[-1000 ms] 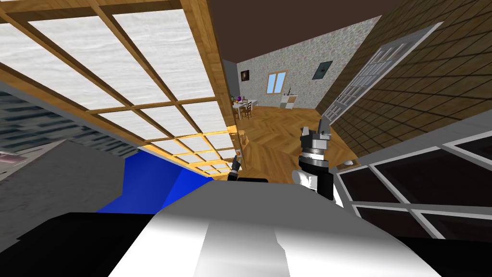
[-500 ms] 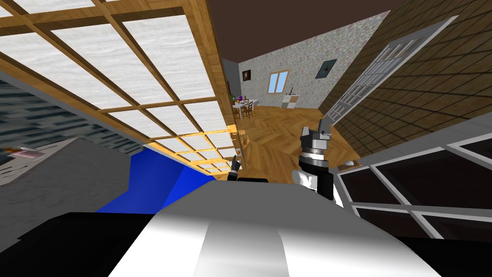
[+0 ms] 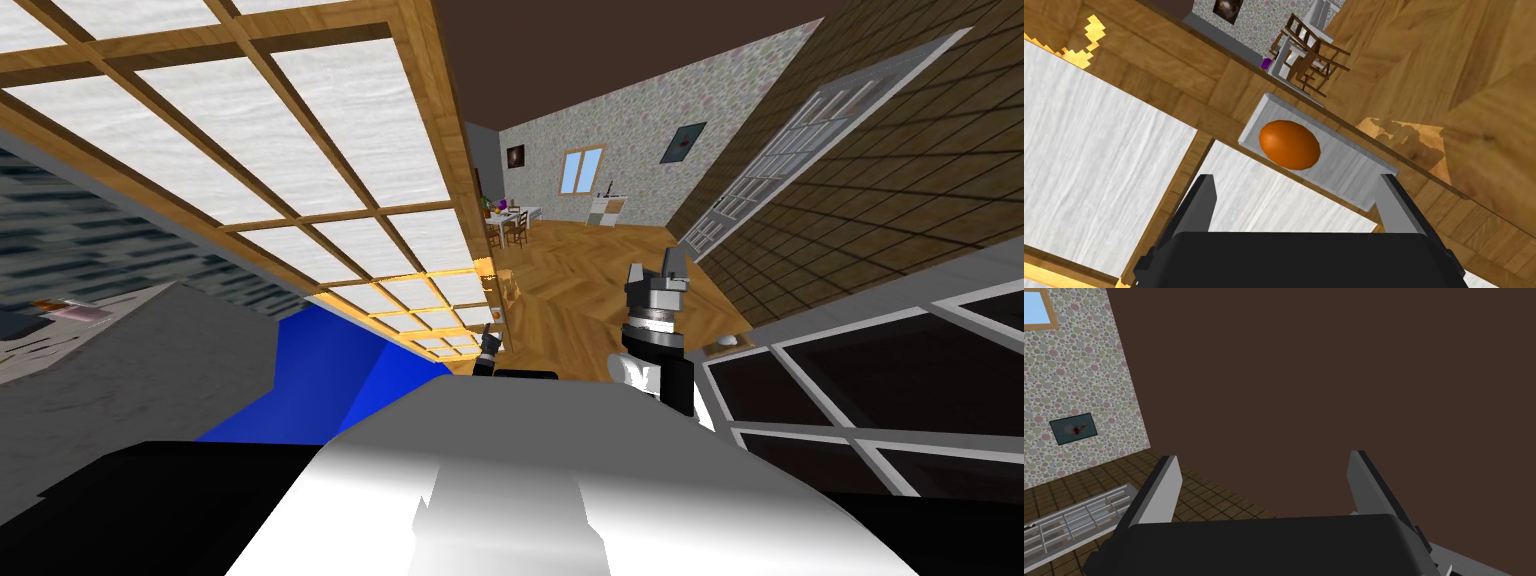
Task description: Push the door open
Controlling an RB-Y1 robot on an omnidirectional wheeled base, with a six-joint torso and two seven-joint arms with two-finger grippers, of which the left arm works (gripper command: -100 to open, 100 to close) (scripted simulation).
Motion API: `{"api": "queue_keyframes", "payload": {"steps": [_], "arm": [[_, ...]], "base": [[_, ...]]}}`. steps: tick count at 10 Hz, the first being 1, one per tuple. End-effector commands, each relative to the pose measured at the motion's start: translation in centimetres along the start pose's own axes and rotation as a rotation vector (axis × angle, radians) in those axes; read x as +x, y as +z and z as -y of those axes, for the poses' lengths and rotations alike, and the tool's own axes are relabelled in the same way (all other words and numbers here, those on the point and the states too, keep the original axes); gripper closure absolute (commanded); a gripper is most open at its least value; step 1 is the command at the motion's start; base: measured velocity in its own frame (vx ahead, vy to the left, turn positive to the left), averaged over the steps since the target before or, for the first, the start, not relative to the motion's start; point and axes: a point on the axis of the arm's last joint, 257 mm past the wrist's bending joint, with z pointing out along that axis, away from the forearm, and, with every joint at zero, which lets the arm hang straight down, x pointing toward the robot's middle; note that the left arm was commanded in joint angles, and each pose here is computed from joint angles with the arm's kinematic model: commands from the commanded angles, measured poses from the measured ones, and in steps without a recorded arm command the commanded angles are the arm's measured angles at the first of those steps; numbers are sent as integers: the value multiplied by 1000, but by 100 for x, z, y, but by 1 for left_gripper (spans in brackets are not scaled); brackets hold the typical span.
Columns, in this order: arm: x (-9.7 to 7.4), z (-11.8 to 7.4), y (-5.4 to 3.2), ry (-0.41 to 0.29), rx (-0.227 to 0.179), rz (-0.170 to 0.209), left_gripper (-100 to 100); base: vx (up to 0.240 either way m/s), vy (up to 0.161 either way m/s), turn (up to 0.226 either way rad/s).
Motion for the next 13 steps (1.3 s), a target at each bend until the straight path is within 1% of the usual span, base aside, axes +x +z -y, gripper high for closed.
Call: {"api": "queue_keyframes", "payload": {"steps": [1, 2, 3, 5, 6, 7, 8, 10, 11, 12, 13], "arm": [[-8, 2, 0, -54, 1, 4, -100], [-8, 2, 0, -69, 1, 4, -100], [-14, 4, -1, -108, 1, 7, -100], [-19, 6, -1, -156, 2, 10, -100], [-23, 7, -1, -194, 3, 13, -100], [-23, 7, -1, -200, 3, 13, -100], [-27, 8, -1, -244, 5, 16, -100], [-31, 10, -1, -290, 6, 18, -100], [-35, 10, -1, -329, 8, 21, -100], [-35, 10, -1, -335, 8, 21, -100], [-38, 11, -1, -379, 9, 24, -100]], "base": [[-25, -15, 56], [-23, -20, 20], [-27, -18, 39], [-25, -18, 33], [-16, -12, 42], [-13, -11, 19], [-20, -13, 32], [-26, -19, 42], [-21, -11, 33], [-18, -9, 17], [-23, -13, 35]]}}
